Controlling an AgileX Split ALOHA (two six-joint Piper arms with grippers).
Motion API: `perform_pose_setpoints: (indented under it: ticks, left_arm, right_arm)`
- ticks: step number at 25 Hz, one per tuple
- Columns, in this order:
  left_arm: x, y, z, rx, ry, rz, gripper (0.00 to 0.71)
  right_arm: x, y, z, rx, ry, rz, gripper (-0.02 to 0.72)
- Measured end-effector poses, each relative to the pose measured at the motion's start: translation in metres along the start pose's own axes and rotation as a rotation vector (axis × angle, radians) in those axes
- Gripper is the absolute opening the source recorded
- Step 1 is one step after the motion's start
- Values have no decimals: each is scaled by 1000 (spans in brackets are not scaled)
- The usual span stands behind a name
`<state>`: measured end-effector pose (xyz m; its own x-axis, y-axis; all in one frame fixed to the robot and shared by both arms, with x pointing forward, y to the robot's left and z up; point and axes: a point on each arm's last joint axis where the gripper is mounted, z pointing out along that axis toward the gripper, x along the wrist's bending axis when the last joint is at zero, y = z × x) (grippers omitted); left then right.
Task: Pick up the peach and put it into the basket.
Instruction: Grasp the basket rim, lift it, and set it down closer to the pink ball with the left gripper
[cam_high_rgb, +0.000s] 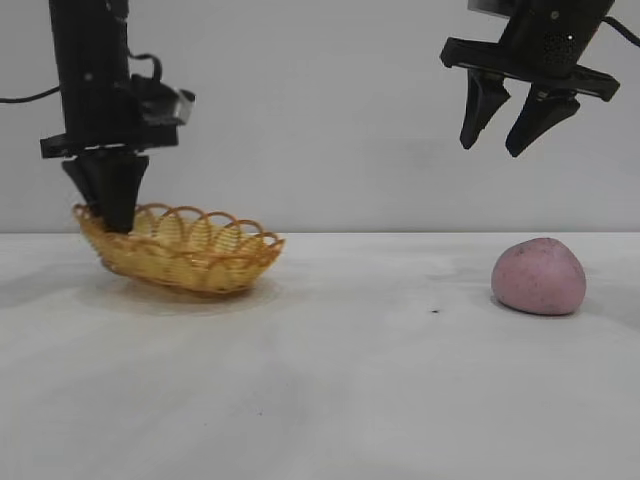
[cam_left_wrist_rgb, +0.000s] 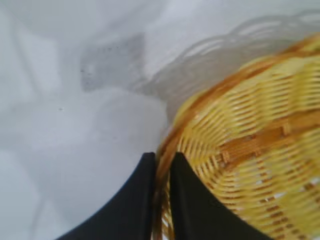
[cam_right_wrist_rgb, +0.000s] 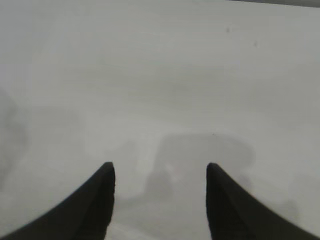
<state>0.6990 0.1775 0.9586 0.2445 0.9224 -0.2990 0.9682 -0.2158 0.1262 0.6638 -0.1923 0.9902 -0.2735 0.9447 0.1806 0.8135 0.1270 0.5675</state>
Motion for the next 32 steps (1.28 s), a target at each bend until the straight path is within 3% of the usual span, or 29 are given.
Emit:
perform_pose_setpoints:
  ticks: [3, 10, 13, 32]
  left_arm:
    - [-9, 1, 1, -9, -70, -34, 0]
    - [-47, -8, 20, 48, -102, 17, 0]
    - [-56, -18, 33, 101, -113, -2, 0]
    - [-48, -28, 67, 41, -154, -197, 0]
  right_arm:
    - [0, 0, 0, 0, 0, 0, 361]
    - [0, 0, 0, 0, 1, 1, 361]
    - [0, 0, 0, 0, 1, 1, 361]
    - [0, 0, 0, -2, 0, -7, 361]
